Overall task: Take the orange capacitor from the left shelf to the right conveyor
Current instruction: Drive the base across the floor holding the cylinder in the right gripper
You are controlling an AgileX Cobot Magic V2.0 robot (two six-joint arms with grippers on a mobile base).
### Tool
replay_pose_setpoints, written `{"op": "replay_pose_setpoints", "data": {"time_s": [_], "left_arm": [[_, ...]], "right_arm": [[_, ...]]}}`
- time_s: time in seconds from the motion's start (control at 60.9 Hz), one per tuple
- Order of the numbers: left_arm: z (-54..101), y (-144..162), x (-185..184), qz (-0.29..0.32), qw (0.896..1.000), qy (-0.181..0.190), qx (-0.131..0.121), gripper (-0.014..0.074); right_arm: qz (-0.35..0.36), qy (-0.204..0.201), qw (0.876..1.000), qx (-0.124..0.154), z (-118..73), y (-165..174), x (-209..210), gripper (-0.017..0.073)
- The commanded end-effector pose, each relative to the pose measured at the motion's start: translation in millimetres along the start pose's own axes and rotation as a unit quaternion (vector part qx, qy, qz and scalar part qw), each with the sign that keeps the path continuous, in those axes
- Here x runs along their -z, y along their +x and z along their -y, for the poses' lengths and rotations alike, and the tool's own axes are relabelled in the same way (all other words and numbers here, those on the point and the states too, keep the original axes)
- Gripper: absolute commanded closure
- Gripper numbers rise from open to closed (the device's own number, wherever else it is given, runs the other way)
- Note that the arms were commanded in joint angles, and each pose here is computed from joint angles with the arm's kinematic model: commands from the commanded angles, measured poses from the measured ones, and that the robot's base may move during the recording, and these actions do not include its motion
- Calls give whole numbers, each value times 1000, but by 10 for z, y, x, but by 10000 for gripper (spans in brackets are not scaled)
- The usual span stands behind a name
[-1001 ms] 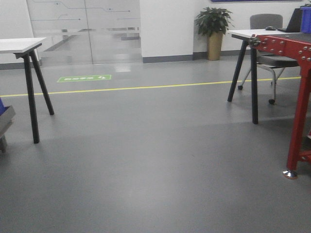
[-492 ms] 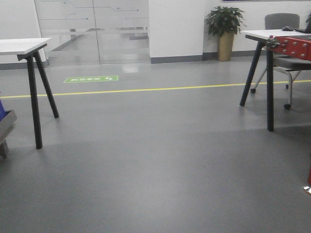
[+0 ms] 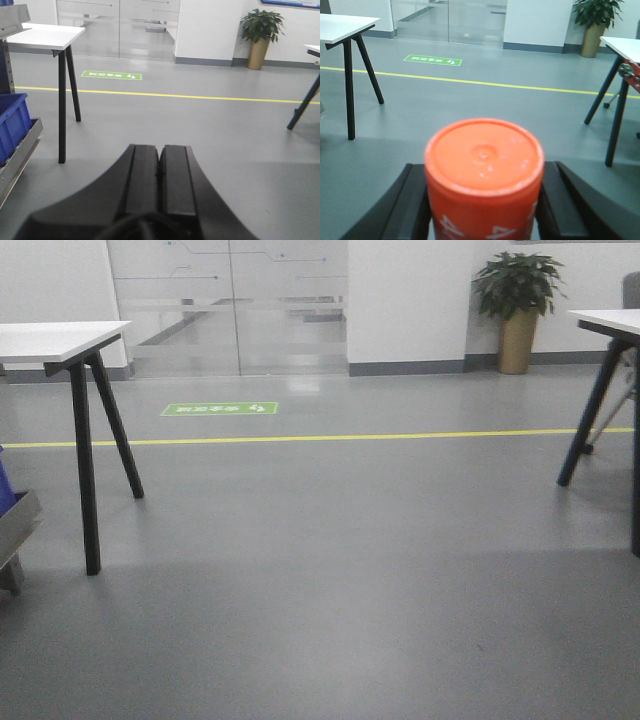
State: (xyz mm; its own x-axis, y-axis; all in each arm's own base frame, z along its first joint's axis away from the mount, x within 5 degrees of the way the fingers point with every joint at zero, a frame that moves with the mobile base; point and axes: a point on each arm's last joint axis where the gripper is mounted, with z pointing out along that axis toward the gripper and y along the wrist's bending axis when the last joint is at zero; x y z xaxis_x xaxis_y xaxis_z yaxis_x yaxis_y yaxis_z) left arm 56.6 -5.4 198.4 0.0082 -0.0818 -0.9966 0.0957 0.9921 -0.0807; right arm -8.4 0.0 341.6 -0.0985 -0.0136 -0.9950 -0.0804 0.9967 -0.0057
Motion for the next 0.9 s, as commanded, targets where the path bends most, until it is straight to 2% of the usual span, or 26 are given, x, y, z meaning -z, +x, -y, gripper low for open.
{"op": "replay_pose_setpoints", "data": {"time_s": [0.0, 0.886], "left_arm": [[12, -108, 22, 56, 998, 7, 0, 699], [12, -108, 22, 56, 998, 7, 0, 699]], "right_arm": [[48, 2, 999, 2, 4, -146, 7, 463], [48, 2, 999, 2, 4, -146, 7, 463]]}}
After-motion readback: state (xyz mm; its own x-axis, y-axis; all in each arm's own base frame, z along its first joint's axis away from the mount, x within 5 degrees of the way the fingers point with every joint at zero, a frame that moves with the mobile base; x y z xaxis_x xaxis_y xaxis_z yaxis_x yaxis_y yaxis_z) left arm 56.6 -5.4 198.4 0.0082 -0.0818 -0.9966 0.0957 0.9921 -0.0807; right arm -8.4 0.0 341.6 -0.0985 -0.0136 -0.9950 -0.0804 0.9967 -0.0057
